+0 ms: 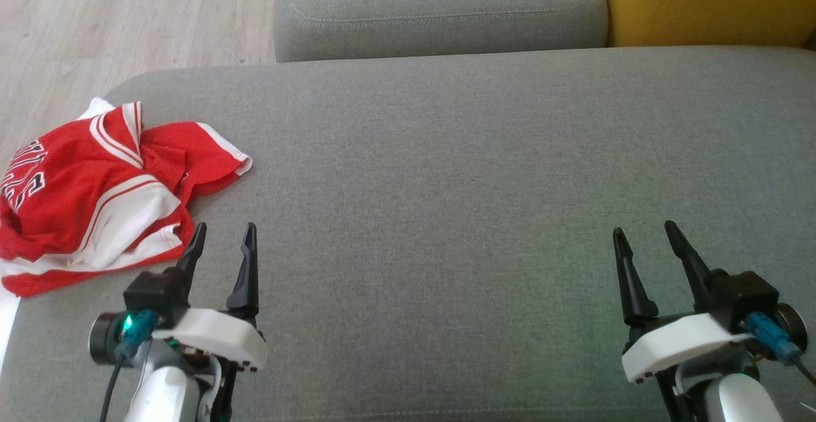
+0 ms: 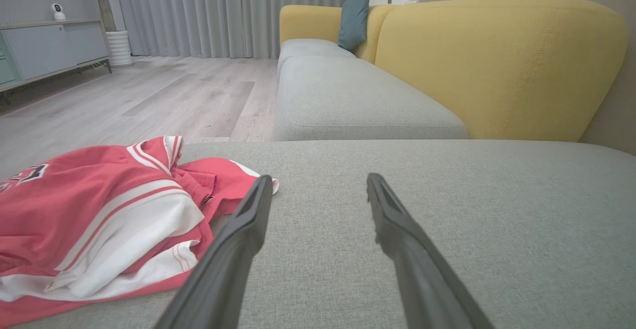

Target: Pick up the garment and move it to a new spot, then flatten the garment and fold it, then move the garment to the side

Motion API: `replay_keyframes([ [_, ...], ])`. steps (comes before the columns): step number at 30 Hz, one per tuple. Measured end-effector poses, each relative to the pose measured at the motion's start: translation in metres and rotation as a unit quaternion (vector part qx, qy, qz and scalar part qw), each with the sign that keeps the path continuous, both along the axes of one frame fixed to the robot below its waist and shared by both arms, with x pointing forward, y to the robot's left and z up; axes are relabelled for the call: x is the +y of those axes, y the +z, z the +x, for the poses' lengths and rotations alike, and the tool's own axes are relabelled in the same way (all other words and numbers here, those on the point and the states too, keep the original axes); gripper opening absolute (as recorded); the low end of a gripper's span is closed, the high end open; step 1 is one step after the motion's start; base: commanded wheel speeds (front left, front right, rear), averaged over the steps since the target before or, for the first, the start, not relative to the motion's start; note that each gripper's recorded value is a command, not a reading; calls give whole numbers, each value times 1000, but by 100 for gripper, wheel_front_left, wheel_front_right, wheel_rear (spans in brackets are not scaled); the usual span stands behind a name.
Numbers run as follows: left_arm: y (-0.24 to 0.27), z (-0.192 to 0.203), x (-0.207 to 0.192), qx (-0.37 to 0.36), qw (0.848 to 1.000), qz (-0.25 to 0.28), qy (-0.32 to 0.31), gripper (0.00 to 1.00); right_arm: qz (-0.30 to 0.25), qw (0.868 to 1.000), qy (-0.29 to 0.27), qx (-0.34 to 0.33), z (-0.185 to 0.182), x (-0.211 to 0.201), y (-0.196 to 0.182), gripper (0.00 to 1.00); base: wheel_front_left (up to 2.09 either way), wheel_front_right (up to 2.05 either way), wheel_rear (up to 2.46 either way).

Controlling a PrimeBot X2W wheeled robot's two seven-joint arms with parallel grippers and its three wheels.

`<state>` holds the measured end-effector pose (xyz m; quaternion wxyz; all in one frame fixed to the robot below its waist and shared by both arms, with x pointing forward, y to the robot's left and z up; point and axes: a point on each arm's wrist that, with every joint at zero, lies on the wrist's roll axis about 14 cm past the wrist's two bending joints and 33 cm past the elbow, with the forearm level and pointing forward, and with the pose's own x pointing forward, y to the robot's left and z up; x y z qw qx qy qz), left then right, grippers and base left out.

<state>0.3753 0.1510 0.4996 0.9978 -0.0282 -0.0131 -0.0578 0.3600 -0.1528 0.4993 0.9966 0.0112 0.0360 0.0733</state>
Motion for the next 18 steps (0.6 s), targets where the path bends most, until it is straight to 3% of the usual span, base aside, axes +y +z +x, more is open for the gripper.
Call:
replay_keyframes([
  [9, -3, -2, 5, 5, 1000, 2, 9, 100, 2, 1000, 5, -2, 3, 4, 0, 100, 0, 0, 0],
  [18, 5, -10, 40, -5, 998, 0, 65, 100, 12, 998, 53, -10, 16, 37, 6, 100, 0, 0, 0],
])
